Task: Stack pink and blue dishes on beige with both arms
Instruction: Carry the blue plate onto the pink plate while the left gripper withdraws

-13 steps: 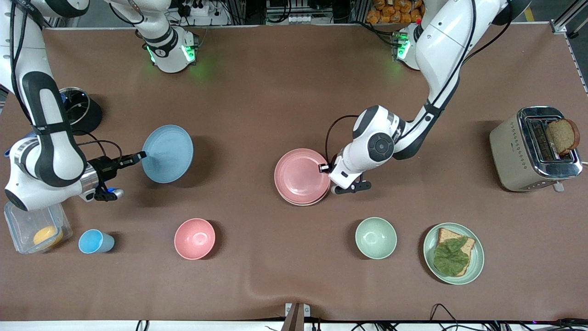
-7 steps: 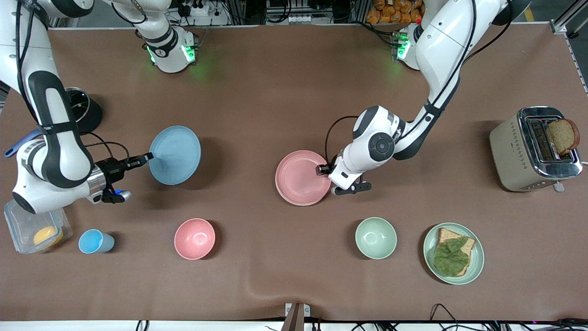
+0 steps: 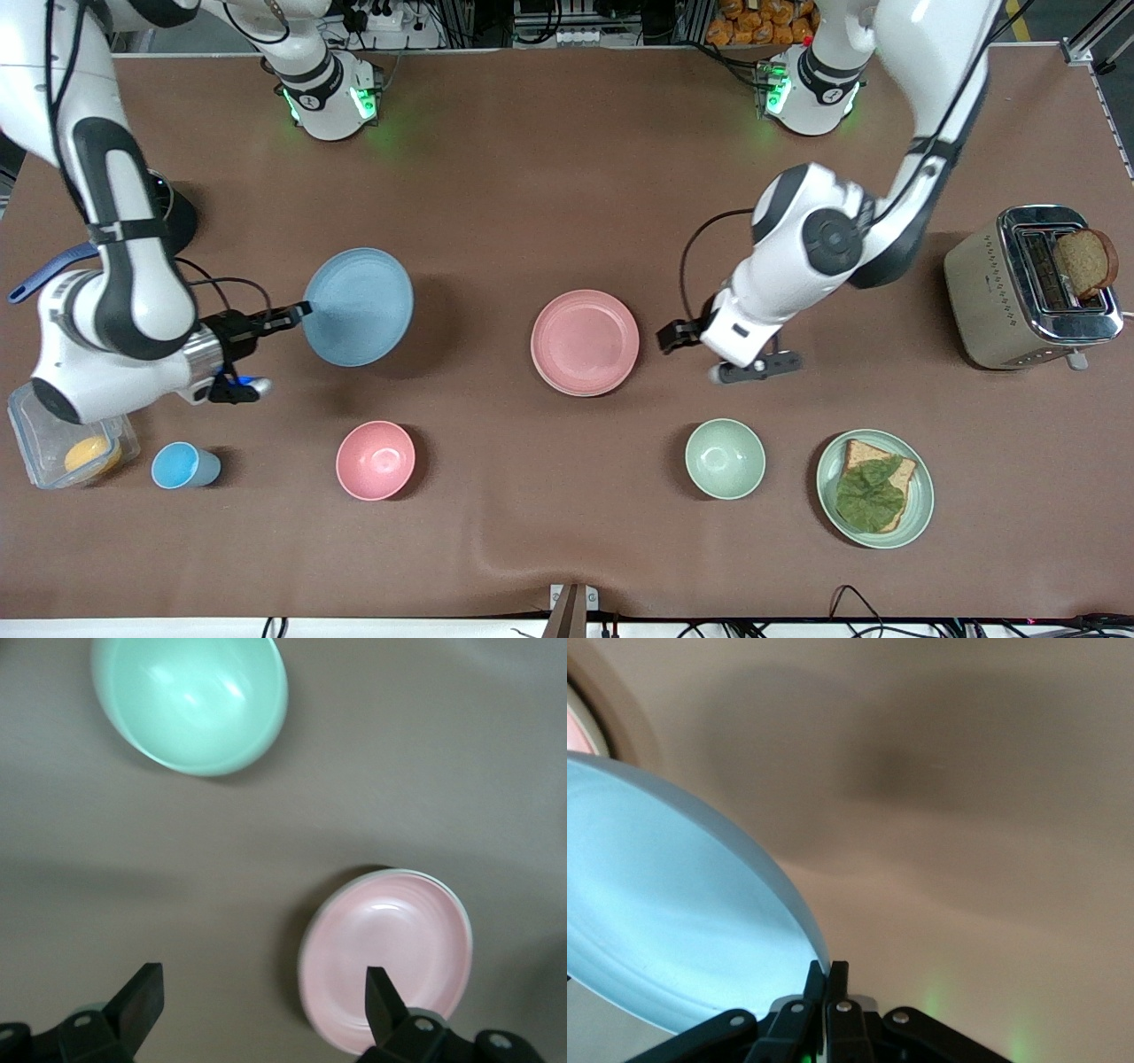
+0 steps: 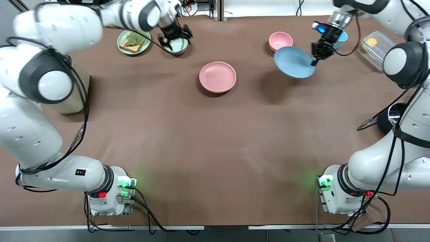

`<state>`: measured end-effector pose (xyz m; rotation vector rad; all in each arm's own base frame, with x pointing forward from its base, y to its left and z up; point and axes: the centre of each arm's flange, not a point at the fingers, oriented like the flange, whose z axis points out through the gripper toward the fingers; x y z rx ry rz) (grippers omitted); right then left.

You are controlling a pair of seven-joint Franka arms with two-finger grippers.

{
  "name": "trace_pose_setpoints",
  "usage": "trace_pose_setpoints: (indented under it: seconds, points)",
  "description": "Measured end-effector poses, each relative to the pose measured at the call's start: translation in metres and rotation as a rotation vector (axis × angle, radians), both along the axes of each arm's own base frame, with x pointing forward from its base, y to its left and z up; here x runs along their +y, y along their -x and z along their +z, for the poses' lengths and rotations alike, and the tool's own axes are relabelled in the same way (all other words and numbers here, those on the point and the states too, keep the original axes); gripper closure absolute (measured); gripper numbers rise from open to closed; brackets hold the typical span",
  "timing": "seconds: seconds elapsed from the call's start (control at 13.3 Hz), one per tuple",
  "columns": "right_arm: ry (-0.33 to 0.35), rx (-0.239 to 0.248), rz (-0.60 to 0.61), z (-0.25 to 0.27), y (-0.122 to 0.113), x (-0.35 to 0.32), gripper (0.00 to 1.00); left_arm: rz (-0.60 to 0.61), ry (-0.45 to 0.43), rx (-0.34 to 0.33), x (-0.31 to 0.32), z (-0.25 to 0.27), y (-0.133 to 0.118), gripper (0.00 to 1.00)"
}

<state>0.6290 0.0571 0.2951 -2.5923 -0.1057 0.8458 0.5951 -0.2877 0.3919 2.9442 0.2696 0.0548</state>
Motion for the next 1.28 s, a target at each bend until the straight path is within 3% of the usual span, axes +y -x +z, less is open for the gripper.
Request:
trace_pose_setpoints:
  seconds: [0.38, 0.53, 0.83, 1.28]
  points:
    - [0.134, -0.140, 0.001, 0.013, 0.014, 0.186, 0.98, -0.110, -0.151, -0.084, 0.071, 0.107, 0.013, 0.00]
    - [0.114, -0.173, -0.052, 0.009, 0.024, 0.235, 0.98, -0.148, -0.187, -0.095, 0.108, 0.141, 0.018, 0.00]
    - [0.061, -0.244, -0.169, -0.034, 0.025, 0.286, 0.98, -0.176, -0.224, -0.048, 0.146, 0.180, 0.025, 0.00]
    - [0.081, -0.276, -0.169, -0.083, 0.051, 0.334, 0.98, -0.213, -0.234, -0.035, 0.179, 0.212, 0.023, 0.00]
